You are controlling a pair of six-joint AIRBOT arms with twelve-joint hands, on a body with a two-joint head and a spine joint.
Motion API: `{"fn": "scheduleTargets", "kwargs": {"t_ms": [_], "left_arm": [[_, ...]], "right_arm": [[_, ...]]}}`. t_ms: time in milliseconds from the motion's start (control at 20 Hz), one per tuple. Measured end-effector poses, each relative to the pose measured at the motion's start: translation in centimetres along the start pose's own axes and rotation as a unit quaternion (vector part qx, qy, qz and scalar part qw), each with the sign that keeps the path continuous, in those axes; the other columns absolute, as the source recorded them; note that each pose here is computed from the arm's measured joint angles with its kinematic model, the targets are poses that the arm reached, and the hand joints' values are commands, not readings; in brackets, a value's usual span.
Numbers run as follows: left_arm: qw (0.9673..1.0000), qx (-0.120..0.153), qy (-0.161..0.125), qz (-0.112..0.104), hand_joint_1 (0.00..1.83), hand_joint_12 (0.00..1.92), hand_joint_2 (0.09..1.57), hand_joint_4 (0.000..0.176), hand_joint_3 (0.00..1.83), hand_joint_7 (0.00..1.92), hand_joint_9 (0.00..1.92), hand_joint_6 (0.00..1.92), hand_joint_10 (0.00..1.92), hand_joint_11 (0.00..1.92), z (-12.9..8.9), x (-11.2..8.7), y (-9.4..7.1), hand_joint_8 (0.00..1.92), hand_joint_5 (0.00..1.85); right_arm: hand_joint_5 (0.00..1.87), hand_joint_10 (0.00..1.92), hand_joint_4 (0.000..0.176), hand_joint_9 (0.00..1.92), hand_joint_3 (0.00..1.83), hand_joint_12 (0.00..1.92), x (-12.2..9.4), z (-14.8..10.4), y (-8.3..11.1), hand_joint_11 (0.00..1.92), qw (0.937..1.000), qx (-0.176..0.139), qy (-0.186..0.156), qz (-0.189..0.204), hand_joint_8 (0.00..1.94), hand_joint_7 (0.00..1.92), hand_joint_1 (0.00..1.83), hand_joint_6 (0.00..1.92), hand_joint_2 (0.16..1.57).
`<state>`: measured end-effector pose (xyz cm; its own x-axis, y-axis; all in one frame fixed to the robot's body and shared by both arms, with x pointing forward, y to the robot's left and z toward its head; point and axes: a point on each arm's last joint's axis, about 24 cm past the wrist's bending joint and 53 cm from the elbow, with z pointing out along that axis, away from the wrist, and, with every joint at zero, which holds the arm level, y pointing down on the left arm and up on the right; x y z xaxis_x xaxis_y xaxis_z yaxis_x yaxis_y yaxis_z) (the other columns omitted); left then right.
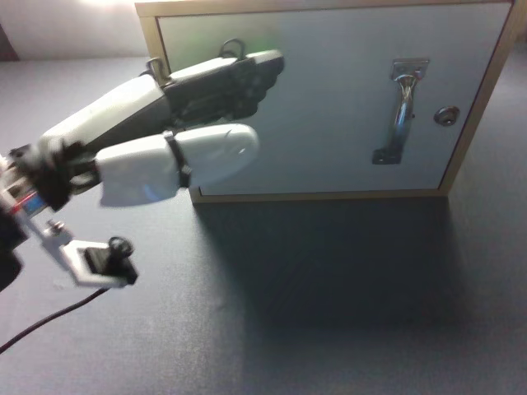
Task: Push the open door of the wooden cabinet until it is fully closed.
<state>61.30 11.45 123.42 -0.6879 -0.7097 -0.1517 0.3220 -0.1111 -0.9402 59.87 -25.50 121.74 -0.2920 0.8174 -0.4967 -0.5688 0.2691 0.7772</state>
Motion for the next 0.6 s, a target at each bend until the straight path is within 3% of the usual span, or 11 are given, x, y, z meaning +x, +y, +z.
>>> {"fn": "scheduleTargets", "kwargs": {"t_ms": [50, 100, 200, 250, 300, 450, 500, 550, 600], "left_arm": [[1.0, 0.003, -0.001, -0.001, 0.36, 0.47, 1.33, 0.0, 0.0, 0.21, 0.25, 0.0, 0.0, 0.18, -0.2, 0.0, -0.2, 0.0, 0.19], [0.9999, 0.008, -0.008, -0.003, 0.42, 0.79, 1.32, 0.0, 0.0, 0.22, 0.27, 0.0, 0.0, 0.08, -1.0, -0.4, -0.8, 0.0, 0.18], [0.9992, 0.02, -0.033, -0.009, 0.47, 0.76, 1.32, 0.0, 0.0, 0.24, 0.29, 0.0, 0.0, 0.09, -2.5, -1.5, -1.8, 0.0, 0.21], [0.9981, 0.026, -0.054, -0.015, 0.51, 0.81, 1.31, 0.0, 0.0, 0.25, 0.27, 0.0, 0.0, 0.01, -3.3, -2.5, -2.3, 0.0, 0.23], [0.9967, 0.032, -0.072, -0.019, 0.5, 0.79, 1.29, 0.0, 0.0, 0.25, 0.25, 0.01, 0.0, 0.0, -4.0, -3.3, -2.7, 0.0, 0.25], [0.9928, 0.044, -0.109, -0.024, 0.72, 0.68, 1.25, 0.0, 0.0, 0.29, 0.26, 0.01, 0.0, 0.0, -5.7, -4.9, -3.2, 0.01, 0.28], [0.992, 0.047, -0.115, -0.023, 0.61, 0.65, 1.29, 0.0, 0.0, 0.25, 0.24, 0.0, 0.0, 0.0, -6.1, -5.2, -3.3, 0.0, 0.21], [0.991, 0.051, -0.121, -0.024, 0.52, 0.34, 1.3, 0.0, 0.0, 0.2, 0.16, 0.0, 0.0, 0.0, -6.5, -5.3, -3.4, 0.0, 0.19], [0.9907, 0.053, -0.123, -0.023, 0.47, 0.22, 1.3, 0.0, 0.0, 0.18, 0.13, 0.0, 0.0, 0.0, -6.8, -5.4, -3.5, 0.0, 0.19]], "right_arm": [[0.45, 0.0, 0.0, 0.36, 0.0, 0.8, 0.0, 0.0, 0.0, 0.0, 1.0, 0.0, -0.001, 0.0, 0.0, 0.42, 0.63, 0.0, 1.38], [0.45, 0.01, 0.0, 0.37, 0.0, 0.81, 0.0, 0.0, 0.0, 0.03, 1.0, -0.001, -0.001, 0.001, 0.0, 0.43, 0.64, 0.0, 1.37], [0.45, 0.0, 0.0, 0.37, 0.0, 0.77, -0.1, 0.0, 0.2, 0.05, 1.0, -0.005, -0.002, 0.001, 0.0, 0.42, 0.65, 0.0, 1.36], [0.47, 0.0, 0.0, 0.43, 0.0, 0.69, -0.1, 0.0, 0.3, 0.16, 1.0, -0.006, -0.006, 0.003, 0.0, 0.44, 0.73, 0.0, 1.36], [0.47, 0.0, 0.0, 0.43, 0.0, 0.6, -0.2, 0.0, 0.5, 0.18, 0.9999, -0.008, -0.008, 0.004, 0.0, 0.45, 0.76, 0.0, 1.36], [0.44, 0.0, 0.0, 0.48, 0.0, 0.55, -0.3, 0.0, 0.6, 0.29, 0.9999, -0.011, -0.009, 0.005, 0.0, 0.46, 0.85, 0.0, 1.35], [0.46, 0.01, 0.0, 0.51, 0.0, 0.55, -0.3, 0.0, 0.6, 0.32, 0.9999, -0.011, -0.01, 0.005, 0.01, 0.49, 0.91, 0.0, 1.34], [0.39, 0.02, 0.0, 0.55, 0.01, 0.55, -0.3, 0.0, 0.6, 0.32, 0.9999, -0.011, -0.01, 0.005, 0.0, 0.47, 0.97, 0.0, 1.37], [0.36, 0.03, 0.0, 0.59, 0.01, 0.56, -0.3, 0.0, 0.6, 0.36, 0.9999, -0.012, -0.009, 0.005, 0.01, 0.49, 0.98, 0.0, 1.38]]}}
